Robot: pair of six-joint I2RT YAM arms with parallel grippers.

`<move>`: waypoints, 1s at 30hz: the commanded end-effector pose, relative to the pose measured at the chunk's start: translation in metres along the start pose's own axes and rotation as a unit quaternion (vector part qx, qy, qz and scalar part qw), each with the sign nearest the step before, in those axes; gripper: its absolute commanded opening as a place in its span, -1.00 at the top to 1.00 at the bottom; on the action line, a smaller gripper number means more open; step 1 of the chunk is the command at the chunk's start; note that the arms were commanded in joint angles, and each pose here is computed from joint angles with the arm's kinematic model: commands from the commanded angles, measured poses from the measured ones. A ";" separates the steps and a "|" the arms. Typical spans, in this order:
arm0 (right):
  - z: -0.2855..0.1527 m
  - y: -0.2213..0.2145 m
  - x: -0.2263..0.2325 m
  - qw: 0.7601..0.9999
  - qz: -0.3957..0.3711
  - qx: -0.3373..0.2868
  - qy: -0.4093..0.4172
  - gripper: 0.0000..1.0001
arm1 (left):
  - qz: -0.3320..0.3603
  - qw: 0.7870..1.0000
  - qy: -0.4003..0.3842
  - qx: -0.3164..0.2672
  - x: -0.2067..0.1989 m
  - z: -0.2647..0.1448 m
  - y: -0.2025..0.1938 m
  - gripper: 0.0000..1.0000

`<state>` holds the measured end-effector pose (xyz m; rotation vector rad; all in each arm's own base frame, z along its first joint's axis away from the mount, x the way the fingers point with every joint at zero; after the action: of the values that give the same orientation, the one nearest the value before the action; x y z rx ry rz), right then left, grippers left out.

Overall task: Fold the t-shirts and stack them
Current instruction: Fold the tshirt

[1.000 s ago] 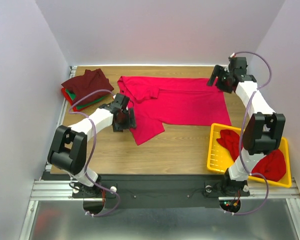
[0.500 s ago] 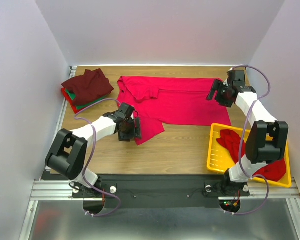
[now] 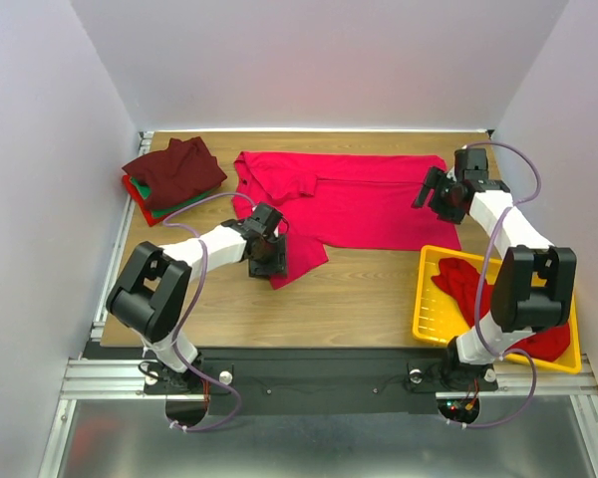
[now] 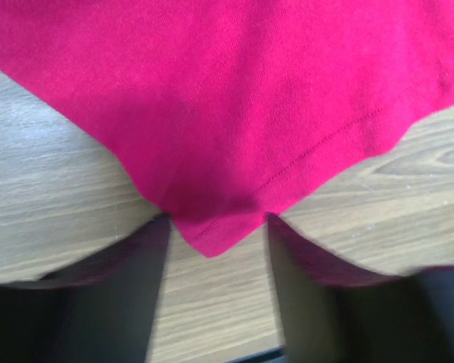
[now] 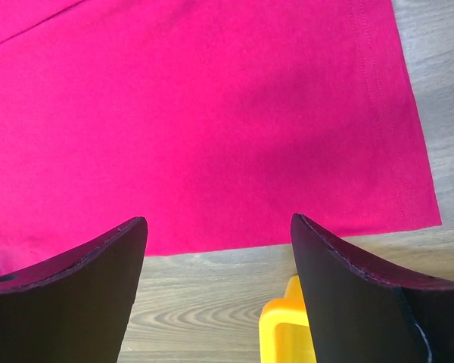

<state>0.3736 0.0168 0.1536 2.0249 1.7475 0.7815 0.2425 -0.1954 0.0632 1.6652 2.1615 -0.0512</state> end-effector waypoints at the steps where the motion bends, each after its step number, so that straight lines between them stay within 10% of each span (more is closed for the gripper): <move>1: -0.015 0.017 -0.002 0.999 0.007 -0.042 -0.011 -0.65 | 0.014 0.998 0.051 0.015 0.013 0.003 -0.012 -0.12; 7: -0.014 0.009 -0.003 0.999 0.013 -0.034 -0.014 -0.65 | 0.020 0.997 0.073 0.020 0.021 0.007 -0.020 0.30; 11: -0.013 0.001 -0.008 0.999 0.018 -0.029 -0.029 -0.65 | 0.025 0.997 0.073 0.021 0.020 0.010 -0.020 1.00; 30: -0.004 -0.035 -0.111 0.974 0.160 0.022 -0.157 -0.71 | 0.047 0.999 0.012 -0.007 -0.046 -0.035 0.041 1.00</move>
<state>0.3341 -0.0756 0.1244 2.2998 1.3431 0.5155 0.2780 -0.2191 0.1022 1.7447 2.1111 0.0378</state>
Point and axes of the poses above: each gripper's point midway between its finger pads, its own z axis out along the fingers, its own x axis along the line the jaws close on, y = z × x, the point moved 4 cm from there along -z, back along the fingers, and after that the axes turned 15 degrees about -z, right-handed, at the moved point
